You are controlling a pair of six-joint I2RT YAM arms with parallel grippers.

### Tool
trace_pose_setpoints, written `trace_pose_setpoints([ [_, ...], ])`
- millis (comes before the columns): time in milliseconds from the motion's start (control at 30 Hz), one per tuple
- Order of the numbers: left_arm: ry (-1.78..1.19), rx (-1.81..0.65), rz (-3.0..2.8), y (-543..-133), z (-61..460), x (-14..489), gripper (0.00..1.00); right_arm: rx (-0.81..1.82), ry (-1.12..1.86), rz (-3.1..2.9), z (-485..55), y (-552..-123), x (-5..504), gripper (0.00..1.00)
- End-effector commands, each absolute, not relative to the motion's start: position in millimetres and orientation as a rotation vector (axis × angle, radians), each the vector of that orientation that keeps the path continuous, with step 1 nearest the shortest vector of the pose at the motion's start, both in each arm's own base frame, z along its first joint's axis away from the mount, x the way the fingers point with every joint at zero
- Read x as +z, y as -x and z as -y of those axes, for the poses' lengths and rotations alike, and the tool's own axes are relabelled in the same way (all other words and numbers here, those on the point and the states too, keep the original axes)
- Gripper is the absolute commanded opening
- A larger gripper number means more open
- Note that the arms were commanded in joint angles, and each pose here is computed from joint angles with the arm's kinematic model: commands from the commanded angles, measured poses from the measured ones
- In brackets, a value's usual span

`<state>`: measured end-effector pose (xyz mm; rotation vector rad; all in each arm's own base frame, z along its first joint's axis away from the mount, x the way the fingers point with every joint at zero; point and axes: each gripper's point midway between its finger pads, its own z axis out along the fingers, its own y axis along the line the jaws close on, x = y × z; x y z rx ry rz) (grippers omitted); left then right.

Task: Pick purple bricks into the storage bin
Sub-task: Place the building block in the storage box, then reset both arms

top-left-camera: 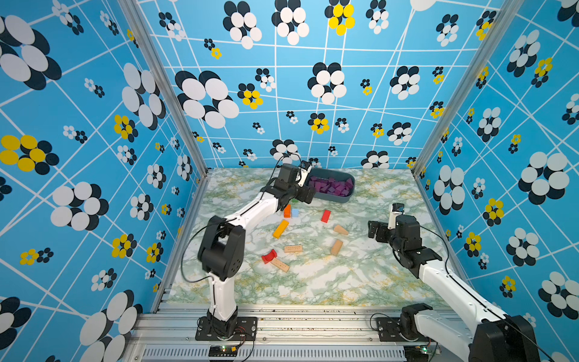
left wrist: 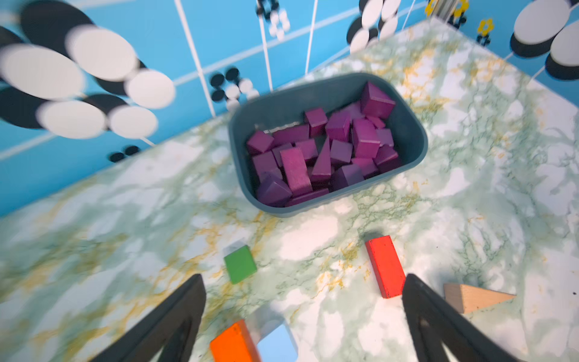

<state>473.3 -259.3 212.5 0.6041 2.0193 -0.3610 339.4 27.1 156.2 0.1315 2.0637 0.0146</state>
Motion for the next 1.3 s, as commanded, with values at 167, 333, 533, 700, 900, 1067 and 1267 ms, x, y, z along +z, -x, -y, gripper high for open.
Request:
trace_pose_setpoints([
  [167, -0.249, -0.116, -1.872, -428, 123, 224, 0.99, -0.317, -0.279, -1.726, 54, -359, 167, 0.99],
  [333, -0.080, -0.031, -1.883, -399, 54, 194, 0.99, -0.276, -0.222, -1.776, 46, -376, 163, 0.99],
  [533, -0.021, 0.085, -1.900, -376, 12, 167, 0.99, -0.151, -0.227, -1.959, 34, -371, 119, 0.99],
  [700, 0.061, 0.157, -1.866, -369, -18, 148, 0.99, -0.199, -0.247, -1.860, 43, -374, 123, 0.99],
  [900, 0.076, 0.033, -1.844, -374, -17, 128, 1.00, -0.156, -0.227, -1.865, 37, -387, 99, 0.99],
  [1067, 0.052, -0.040, -1.787, -379, -7, 118, 0.99, -0.177, -0.256, -1.820, 43, -380, 100, 0.99],
  [1267, -0.020, -0.100, -1.869, -393, 6, 98, 1.00, -0.135, -0.219, -1.705, 36, -361, 107, 0.99],
])
